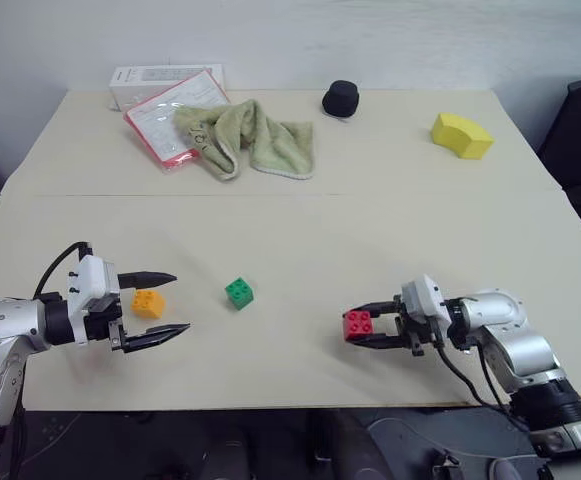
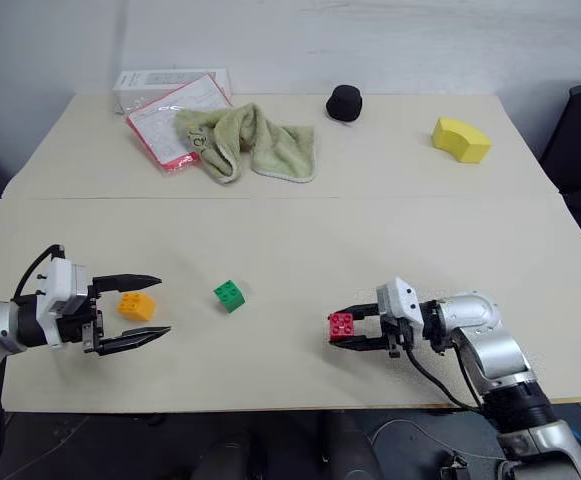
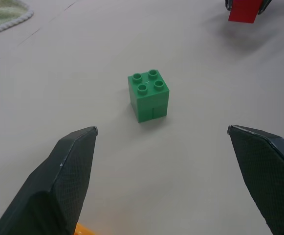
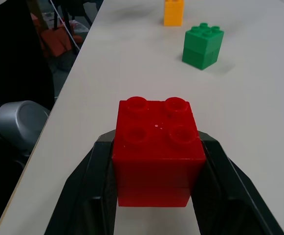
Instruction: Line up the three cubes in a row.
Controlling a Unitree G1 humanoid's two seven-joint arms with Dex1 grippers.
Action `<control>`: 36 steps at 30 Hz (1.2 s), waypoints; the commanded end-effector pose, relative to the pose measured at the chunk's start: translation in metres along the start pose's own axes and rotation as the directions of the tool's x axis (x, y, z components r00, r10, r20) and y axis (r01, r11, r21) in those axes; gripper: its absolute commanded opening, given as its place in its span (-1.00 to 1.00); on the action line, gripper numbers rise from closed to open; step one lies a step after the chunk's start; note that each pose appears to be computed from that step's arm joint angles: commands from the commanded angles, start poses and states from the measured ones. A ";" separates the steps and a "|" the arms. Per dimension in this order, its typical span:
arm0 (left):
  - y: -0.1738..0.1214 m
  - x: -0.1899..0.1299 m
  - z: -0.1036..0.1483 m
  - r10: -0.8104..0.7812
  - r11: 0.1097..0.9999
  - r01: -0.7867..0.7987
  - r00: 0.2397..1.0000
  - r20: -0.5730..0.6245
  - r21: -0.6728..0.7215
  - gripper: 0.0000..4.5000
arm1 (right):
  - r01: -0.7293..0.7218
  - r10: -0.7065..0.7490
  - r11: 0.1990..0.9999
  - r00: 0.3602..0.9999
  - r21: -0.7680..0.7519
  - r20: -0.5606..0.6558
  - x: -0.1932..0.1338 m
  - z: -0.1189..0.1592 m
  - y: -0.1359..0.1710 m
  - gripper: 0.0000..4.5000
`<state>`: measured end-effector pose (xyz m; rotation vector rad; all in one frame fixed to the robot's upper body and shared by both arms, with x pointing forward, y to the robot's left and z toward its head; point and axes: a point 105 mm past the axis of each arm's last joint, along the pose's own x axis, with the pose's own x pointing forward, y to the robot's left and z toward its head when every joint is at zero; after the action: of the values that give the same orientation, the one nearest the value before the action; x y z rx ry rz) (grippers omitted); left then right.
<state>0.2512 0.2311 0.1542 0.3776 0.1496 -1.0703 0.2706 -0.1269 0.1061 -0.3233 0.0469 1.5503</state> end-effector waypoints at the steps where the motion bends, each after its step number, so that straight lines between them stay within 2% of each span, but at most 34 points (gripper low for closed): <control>1: -0.002 -0.001 0.005 -0.005 1.000 0.004 1.000 0.006 0.026 1.00 | 0.011 -0.011 1.000 1.000 -0.025 0.025 0.004 -0.003 -0.009 -0.33; 6: -0.002 -0.003 0.004 -0.006 1.000 0.006 1.000 0.000 0.024 1.00 | -0.008 0.008 1.000 1.000 -0.003 -0.023 0.009 -0.018 -0.012 -0.33; 11: 0.001 -0.007 0.005 0.003 1.000 -0.003 1.000 0.006 0.022 1.00 | 0.001 -0.002 1.000 1.000 0.013 0.017 0.009 -0.010 -0.012 0.44; 13: 0.013 -0.015 0.008 0.084 0.996 -0.085 0.995 0.044 0.017 1.00 | -0.033 0.033 0.999 0.999 -0.039 -0.014 0.005 -0.007 -0.005 0.71; 15: 0.019 -0.027 0.004 0.128 0.992 -0.128 0.992 0.021 0.020 1.00 | 0.010 -0.009 0.997 1.000 -0.082 0.011 -0.003 0.008 -0.009 0.99; 19: 0.020 -0.065 -0.011 0.181 0.983 -0.181 0.981 -0.075 -0.005 1.00 | 0.131 -0.124 0.983 0.990 -0.129 0.063 -0.029 0.036 -0.007 0.99; 22: 0.020 -0.103 -0.029 0.245 0.965 -0.256 0.956 -0.162 -0.055 1.00 | 0.211 -0.206 0.970 0.977 -0.120 0.058 -0.045 0.035 0.009 0.99; 24: 0.020 -0.126 -0.046 0.314 0.933 -0.342 0.926 -0.210 -0.114 1.00 | 0.300 -0.288 0.947 0.951 -0.115 0.114 -0.056 0.032 0.021 0.99; 26: 0.017 -0.134 -0.056 0.333 0.917 -0.370 0.915 -0.228 -0.148 1.00 | 0.377 -0.355 0.919 0.919 -0.114 0.171 -0.064 0.029 0.028 0.99; 30: 0.011 -0.119 -0.055 0.290 0.934 -0.323 0.936 -0.202 -0.155 1.00 | 0.437 -0.427 0.899 0.890 -0.028 0.162 -0.072 0.020 0.036 0.99; 32: 0.010 -0.094 -0.040 0.234 0.956 -0.253 0.963 -0.135 -0.148 1.00 | 0.458 -0.448 0.889 0.868 -0.002 0.213 -0.072 0.028 0.035 0.99; 36: 0.004 -0.031 -0.004 0.129 0.986 -0.129 0.992 -0.014 -0.101 1.00 | 0.470 -0.442 0.881 0.859 -0.057 0.258 -0.066 0.042 0.037 0.99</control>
<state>0.2357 0.2823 0.1499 0.2832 0.2251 -0.8846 0.2286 -0.1851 0.1432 -0.2040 -0.2334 1.1095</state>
